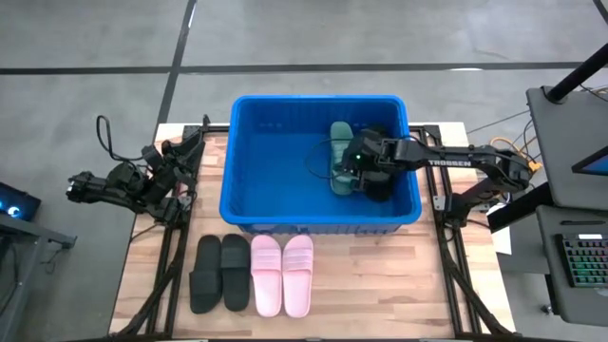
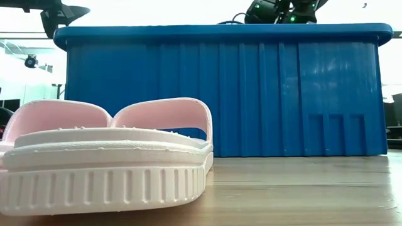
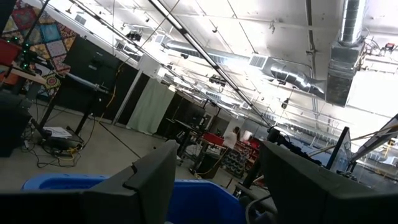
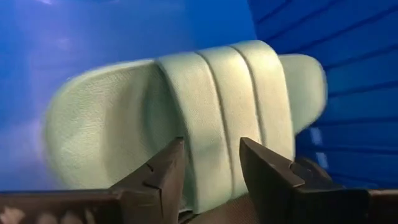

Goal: Pick and place slides into bin
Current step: Put the green slide into the bin, then put the pink slide into the bin

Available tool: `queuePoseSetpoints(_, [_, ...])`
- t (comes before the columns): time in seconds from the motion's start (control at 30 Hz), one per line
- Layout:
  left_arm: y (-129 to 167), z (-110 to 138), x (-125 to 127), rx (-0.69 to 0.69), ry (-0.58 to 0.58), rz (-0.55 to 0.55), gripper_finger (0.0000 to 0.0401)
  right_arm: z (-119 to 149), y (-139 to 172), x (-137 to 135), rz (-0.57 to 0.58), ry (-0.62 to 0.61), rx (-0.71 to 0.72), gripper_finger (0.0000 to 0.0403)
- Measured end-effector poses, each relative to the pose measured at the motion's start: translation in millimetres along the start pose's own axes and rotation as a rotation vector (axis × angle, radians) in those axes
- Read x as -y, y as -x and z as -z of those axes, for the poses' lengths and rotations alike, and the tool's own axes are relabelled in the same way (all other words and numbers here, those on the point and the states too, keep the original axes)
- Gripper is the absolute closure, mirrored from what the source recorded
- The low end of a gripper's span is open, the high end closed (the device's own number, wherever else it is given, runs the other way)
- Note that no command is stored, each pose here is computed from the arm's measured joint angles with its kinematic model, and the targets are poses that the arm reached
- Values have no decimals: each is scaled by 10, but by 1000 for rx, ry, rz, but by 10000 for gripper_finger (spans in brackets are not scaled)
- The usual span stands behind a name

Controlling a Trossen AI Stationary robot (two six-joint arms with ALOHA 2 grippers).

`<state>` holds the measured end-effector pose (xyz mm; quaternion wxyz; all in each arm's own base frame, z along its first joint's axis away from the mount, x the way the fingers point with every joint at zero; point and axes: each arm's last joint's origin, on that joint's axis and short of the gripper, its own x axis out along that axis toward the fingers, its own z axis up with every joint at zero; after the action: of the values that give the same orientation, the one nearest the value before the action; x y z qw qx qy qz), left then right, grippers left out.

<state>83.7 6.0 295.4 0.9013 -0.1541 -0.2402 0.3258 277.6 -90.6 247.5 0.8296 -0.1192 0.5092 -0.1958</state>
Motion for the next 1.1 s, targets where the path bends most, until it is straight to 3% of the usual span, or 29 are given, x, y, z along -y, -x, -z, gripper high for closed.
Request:
queuePoseSetpoints(0.4, [0,0,0,0,0,0,184,-222,253,107,-38,-66,65,239])
queuePoseSetpoints(0.8, [0,0,0,0,0,1,184,-648,1057,268,-45,-195,364,239])
queuePoseSetpoints(1.1, [0,1,3,-1,0,9,184,-913,1704,95,-331,-316,584,240])
